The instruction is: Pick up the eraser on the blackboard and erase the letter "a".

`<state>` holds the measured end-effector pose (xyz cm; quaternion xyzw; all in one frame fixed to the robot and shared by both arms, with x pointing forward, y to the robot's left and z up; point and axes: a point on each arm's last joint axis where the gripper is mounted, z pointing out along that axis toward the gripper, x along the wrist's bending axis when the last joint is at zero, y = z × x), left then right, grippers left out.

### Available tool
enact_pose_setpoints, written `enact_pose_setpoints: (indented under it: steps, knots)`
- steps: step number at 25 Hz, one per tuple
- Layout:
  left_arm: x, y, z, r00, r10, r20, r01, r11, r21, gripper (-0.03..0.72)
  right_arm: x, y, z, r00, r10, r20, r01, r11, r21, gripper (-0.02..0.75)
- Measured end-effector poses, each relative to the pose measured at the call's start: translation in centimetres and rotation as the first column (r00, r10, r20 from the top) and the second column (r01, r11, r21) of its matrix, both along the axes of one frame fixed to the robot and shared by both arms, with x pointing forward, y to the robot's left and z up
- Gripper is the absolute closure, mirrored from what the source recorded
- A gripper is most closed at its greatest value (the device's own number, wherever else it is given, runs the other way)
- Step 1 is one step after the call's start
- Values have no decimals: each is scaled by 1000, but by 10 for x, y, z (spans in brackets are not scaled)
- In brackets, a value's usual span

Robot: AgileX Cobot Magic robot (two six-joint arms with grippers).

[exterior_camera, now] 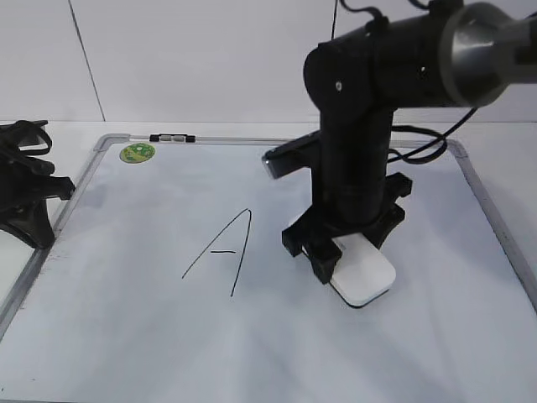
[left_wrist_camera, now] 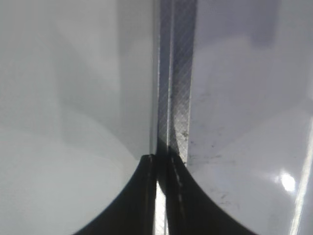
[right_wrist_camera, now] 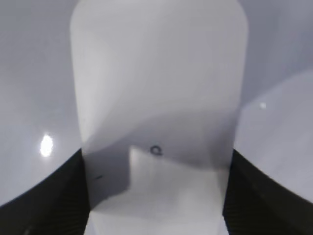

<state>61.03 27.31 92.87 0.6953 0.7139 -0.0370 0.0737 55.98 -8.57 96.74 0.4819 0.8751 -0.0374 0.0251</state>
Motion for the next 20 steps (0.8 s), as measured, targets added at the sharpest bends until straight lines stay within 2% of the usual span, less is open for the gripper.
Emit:
enact_pose_setpoints:
  steps: [6, 11, 16, 20]
  knots:
    - [0, 0, 0, 1000, 0, 0, 0, 1000, 0, 680, -4, -12, 67, 981, -46, 189, 37, 998, 52, 178]
    - [0, 0, 0, 1000, 0, 0, 0, 1000, 0, 680, -14, -30, 113, 929, -117, 351, 96, 992, 77, 178]
    - [0, 0, 0, 1000, 0, 0, 0, 1000, 0, 680, -18, -44, 138, 858, -196, 474, 178, 980, 84, 178]
    - [0, 0, 0, 1000, 0, 0, 0, 1000, 0, 680, -17, -51, 144, 824, -234, 516, 237, 970, 61, 178]
